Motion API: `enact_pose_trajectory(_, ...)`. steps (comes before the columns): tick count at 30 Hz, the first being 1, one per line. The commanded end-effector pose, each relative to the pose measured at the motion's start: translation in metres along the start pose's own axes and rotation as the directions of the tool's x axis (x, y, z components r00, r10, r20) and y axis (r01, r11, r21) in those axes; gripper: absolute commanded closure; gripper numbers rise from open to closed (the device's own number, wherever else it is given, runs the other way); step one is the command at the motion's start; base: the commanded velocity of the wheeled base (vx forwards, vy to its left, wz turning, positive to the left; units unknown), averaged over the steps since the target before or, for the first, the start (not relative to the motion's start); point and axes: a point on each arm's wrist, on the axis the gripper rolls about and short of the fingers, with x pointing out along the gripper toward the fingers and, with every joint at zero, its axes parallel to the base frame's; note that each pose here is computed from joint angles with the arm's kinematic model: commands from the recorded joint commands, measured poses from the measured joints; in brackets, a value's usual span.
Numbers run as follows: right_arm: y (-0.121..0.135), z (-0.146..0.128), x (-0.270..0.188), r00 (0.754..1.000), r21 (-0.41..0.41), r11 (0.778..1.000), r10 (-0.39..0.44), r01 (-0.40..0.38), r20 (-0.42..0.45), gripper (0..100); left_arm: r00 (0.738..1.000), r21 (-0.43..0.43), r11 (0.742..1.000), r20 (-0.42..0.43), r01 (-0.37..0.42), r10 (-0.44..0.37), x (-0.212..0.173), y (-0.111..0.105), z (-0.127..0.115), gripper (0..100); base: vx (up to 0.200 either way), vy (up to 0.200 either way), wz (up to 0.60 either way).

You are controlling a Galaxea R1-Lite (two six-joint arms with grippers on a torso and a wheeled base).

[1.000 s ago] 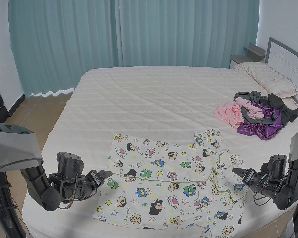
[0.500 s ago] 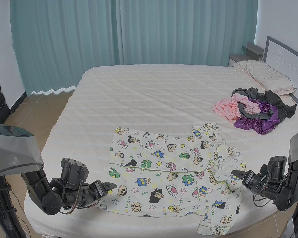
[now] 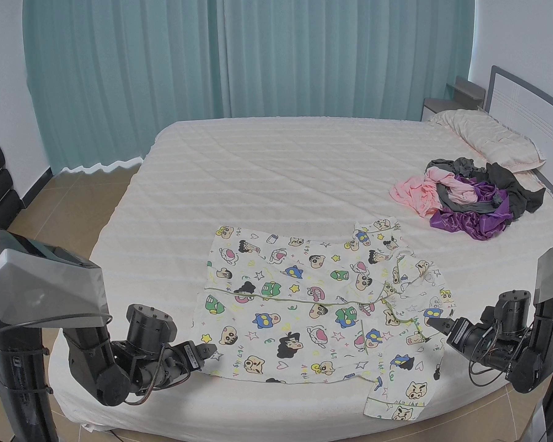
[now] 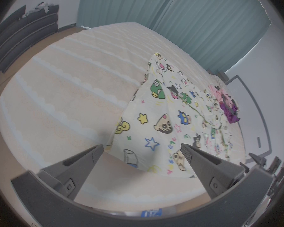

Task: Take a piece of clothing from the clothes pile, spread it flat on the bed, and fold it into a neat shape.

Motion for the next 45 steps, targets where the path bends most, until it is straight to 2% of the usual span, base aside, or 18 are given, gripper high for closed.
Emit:
enact_pose_trajectory(1,0.002,-0.001,-0.001,1.000,-0.005,1.000,0.011,-0.011,0.003,0,0.998,0.034,0.997,-0.013,-0.062,0.062,0.021,0.002,-0.015,0,0.000,0.000,0.00)
enact_pose_trajectory(12,0.002,-0.001,0.000,1.000,-0.007,1.000,-0.003,0.003,0.013,0,0.996,0.057,0.995,0.017,-0.087,0.086,0.030,-0.005,-0.020,0,0.000,0.000,0.00)
enact_pose_trajectory(13,0.003,-0.002,0.000,1.000,-0.009,1.000,0.000,0.000,0.010,0,0.995,0.057,0.993,0.025,-0.099,0.097,0.031,-0.004,-0.021,100,0.000,0.000,0.00)
enact_pose_trajectory(21,-0.004,-0.008,-0.001,0.998,-0.046,0.998,-0.048,0.046,-0.033,0,0.981,0.044,0.980,0.039,-0.194,0.192,0.029,0.001,-0.026,100,0.000,0.000,0.00)
enact_pose_trajectory(23,-0.010,-0.015,0.002,0.992,-0.058,0.995,-0.090,0.085,-0.084,0,0.973,0.041,0.973,0.049,-0.227,0.225,0.029,0.003,-0.025,100,0.000,0.000,0.00)
enact_pose_trajectory(30,-0.025,-0.030,0.014,0.974,-0.124,0.982,-0.162,0.143,-0.157,0,0.960,0.038,0.962,0.079,-0.271,0.268,0.024,0.005,-0.022,100,0.000,0.000,0.00)
enact_pose_trajectory(33,-0.030,-0.031,0.020,0.976,-0.171,0.976,-0.163,0.138,-0.145,0,0.953,0.043,0.955,0.084,-0.295,0.291,0.019,0.005,-0.021,100,0.000,0.000,0.00)
enact_pose_trajectory(38,-0.035,-0.030,0.031,0.975,-0.253,0.958,-0.171,0.131,-0.140,0,0.937,0.091,0.932,0.032,-0.350,0.348,0.010,0.005,-0.026,100,0.000,0.000,0.00)
enact_pose_trajectory(43,-0.034,-0.033,0.036,0.975,-0.329,0.938,-0.165,0.109,-0.147,0,0.938,0.094,0.933,0.028,-0.347,0.346,0.012,0.003,-0.028,100,0.000,0.000,0.00)
enact_pose_trajectory(45,-0.033,-0.033,0.038,0.977,-0.332,0.937,-0.160,0.104,-0.144,0,0.938,0.094,0.933,0.027,-0.346,0.345,0.012,0.003,-0.028,100,0.000,0.000,0.00)
